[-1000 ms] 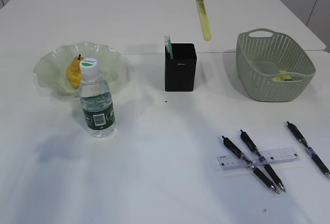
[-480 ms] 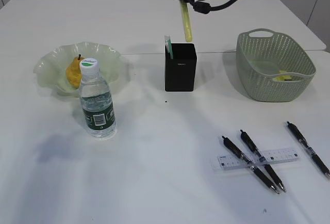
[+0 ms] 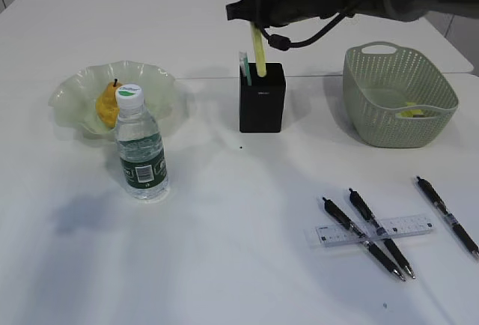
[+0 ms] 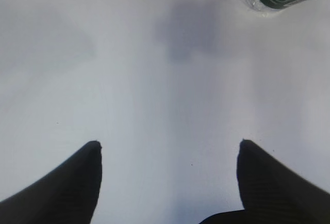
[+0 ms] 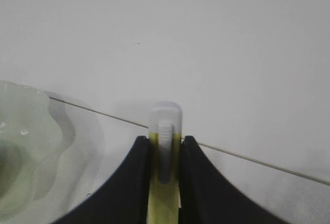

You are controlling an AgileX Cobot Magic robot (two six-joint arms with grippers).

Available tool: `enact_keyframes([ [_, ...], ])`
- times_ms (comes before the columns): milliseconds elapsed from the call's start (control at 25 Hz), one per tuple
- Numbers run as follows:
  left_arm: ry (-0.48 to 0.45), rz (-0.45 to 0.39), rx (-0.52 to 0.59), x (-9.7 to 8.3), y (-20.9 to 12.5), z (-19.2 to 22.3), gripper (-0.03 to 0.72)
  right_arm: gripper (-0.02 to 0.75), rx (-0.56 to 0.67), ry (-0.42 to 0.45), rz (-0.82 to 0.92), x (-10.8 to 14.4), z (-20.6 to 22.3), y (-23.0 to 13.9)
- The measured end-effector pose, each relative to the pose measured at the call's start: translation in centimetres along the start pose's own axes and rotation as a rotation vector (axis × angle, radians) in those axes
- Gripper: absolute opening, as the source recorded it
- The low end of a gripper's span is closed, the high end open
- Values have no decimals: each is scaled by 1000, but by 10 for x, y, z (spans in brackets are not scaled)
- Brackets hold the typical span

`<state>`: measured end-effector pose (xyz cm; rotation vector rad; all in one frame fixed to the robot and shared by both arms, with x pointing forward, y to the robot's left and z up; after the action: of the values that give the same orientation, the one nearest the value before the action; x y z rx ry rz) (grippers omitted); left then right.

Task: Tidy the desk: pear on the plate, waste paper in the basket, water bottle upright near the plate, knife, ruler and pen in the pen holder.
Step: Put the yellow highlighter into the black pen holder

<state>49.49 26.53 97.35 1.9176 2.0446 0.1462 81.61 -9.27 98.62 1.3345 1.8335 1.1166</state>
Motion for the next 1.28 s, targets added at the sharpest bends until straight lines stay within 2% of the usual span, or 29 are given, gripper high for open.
enact_keyframes([
  [240, -1, 0, -11, 0, 2, 0, 576, 106, -28, 8, -1, 2, 18, -12],
  [760, -1, 0, -22, 0, 4, 0, 575, 118, 24, 9, 5, 2, 44, -49],
  [920, -1, 0, -22, 0, 4, 0, 575, 157, 32, 7, 16, 1, 44, -51],
  [1280, -1, 0, -25, 0, 5, 0, 575, 317, 87, -1, 23, -1, 42, -58],
])
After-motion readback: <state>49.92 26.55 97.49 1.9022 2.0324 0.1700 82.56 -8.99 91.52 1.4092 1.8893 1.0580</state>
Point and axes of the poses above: a point on each arm's last joint axis where the gripper is mounted, z pointing out along that axis toward the gripper, x along the wrist's bending axis when the last joint is at zero, y = z × x, the point moved 9 cm from there along z, pointing out along that axis toward the gripper, and after that the axes turned 1 degree about z, right-handed, at the moved point
